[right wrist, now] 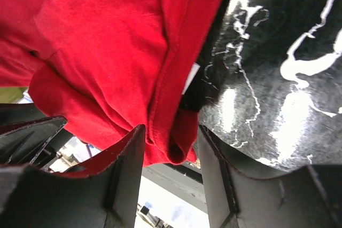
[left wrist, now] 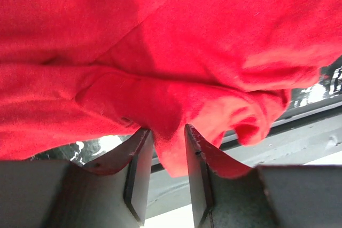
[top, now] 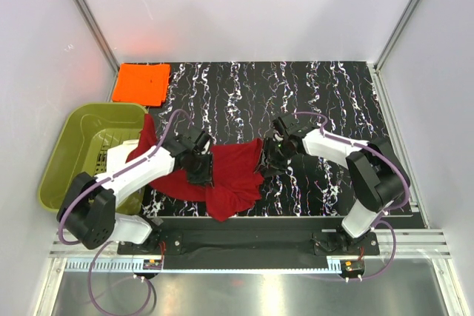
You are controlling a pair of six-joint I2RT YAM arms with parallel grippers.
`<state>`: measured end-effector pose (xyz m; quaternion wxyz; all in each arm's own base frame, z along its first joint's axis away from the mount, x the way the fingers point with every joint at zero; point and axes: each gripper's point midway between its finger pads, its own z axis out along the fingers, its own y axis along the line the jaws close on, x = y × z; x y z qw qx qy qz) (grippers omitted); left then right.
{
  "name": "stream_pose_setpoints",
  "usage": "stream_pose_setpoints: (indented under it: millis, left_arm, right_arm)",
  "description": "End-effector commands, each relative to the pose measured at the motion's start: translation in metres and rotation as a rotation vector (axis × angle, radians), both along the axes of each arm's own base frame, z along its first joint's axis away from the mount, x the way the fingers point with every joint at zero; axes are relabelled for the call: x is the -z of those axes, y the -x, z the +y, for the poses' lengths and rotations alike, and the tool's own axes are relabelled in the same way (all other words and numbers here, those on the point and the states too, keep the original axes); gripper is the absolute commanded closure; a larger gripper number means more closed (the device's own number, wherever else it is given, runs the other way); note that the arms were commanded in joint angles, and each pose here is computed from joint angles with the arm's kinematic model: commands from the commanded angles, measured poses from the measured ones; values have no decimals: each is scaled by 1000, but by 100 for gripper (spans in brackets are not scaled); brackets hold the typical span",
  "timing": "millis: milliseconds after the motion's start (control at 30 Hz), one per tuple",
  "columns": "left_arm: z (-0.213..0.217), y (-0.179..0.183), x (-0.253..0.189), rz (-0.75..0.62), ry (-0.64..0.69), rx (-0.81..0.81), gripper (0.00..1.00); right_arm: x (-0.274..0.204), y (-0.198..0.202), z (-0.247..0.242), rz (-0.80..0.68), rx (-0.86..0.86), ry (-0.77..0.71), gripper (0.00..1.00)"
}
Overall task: Fold and stack the t-shirts
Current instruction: Move the tshirt to the center of the board
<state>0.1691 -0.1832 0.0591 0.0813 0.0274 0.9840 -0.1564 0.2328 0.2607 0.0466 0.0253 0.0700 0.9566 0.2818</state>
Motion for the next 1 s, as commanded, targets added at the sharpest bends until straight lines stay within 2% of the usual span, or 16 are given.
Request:
stream_pose_setpoints:
  millis: [0,167,233,267,300,367,400,467,500,600,633,700,800,967]
  left_arm:
    - [-14,-21,-14,-70,40,15,66]
    - [-16,-16,-5,-43,58,-1,62]
    - [-16,-14,0,-37,60,-3,72]
    - [-16,-16,-1,-46,58,-5,94]
    - [-15,-17,-3,-52,52,-7,100]
    - [-12,-29,-23,-118,36,-17,100]
    - [-12,-34,-35,-150,35,-20,100]
    - [-12,-51,-90,-269,55,-41,100]
    - [-19,-68,-139,-374,112,-54,100]
    - [-14,-78,-225,-572,189,-87,100]
    - [-9,-80,-276,-685,243,-117,100]
    - [-4,-80,-319,-775,285,-127,100]
    - [-3,-67,-409,-960,425,-81,100]
    - [6,-30,-503,-1197,597,15,100]
  right_arm:
    - [-13,-10,17,-45,-30,-65,49]
    - [-5,-4,15,-32,-47,-60,51]
    - [0,-1,16,-20,-52,-61,57]
    - [2,0,16,-15,-54,-63,62]
    - [5,0,16,-9,-59,-61,71]
    - [6,-1,12,-18,-66,-30,87]
    - [3,-3,10,-30,-66,-16,100]
    - [-7,-9,6,-55,-64,17,100]
    - [-19,-14,4,-94,-54,30,100]
    - [-65,-23,-2,-190,-35,36,100]
    - [-80,-26,-7,-222,-22,57,100]
    - [-110,-31,-17,-306,7,76,100]
    - [-162,-32,-30,-425,48,75,100]
    - [-224,-22,-55,-564,142,63,100]
